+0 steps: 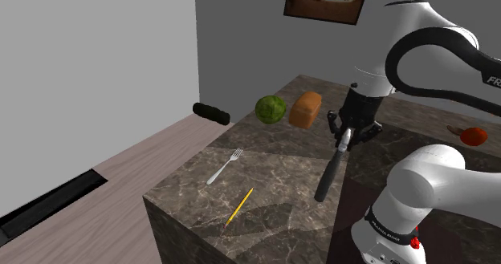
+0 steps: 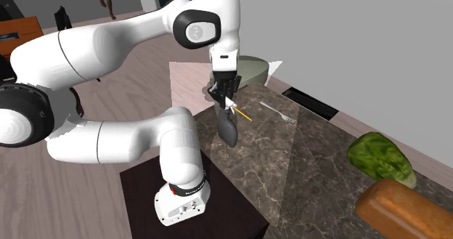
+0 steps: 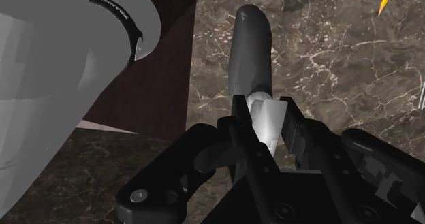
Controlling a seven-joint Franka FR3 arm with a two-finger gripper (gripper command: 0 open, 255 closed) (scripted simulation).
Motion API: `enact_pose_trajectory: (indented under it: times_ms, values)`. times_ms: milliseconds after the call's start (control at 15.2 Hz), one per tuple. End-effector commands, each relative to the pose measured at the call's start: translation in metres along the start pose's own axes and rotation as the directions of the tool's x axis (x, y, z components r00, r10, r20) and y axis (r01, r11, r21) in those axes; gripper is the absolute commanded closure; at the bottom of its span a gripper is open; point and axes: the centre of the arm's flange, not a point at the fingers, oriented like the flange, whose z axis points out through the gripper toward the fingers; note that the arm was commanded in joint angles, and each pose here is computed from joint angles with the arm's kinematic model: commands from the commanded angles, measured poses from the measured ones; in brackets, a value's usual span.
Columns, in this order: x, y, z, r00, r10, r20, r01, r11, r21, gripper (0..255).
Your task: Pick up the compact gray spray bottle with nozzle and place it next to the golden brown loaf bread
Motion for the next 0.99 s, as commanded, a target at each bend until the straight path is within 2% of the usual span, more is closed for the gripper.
enact_pose_trajectory:
  times_ms: [0, 924]
  values:
    - [0.001, 0.0, -0.011, 1.0, 0.0, 0.0, 0.0, 1.0, 0.0, 255]
    - [0.003, 0.001, -0.084, 1.0, 0.0, 0.0, 0.0, 1.0, 0.0, 255]
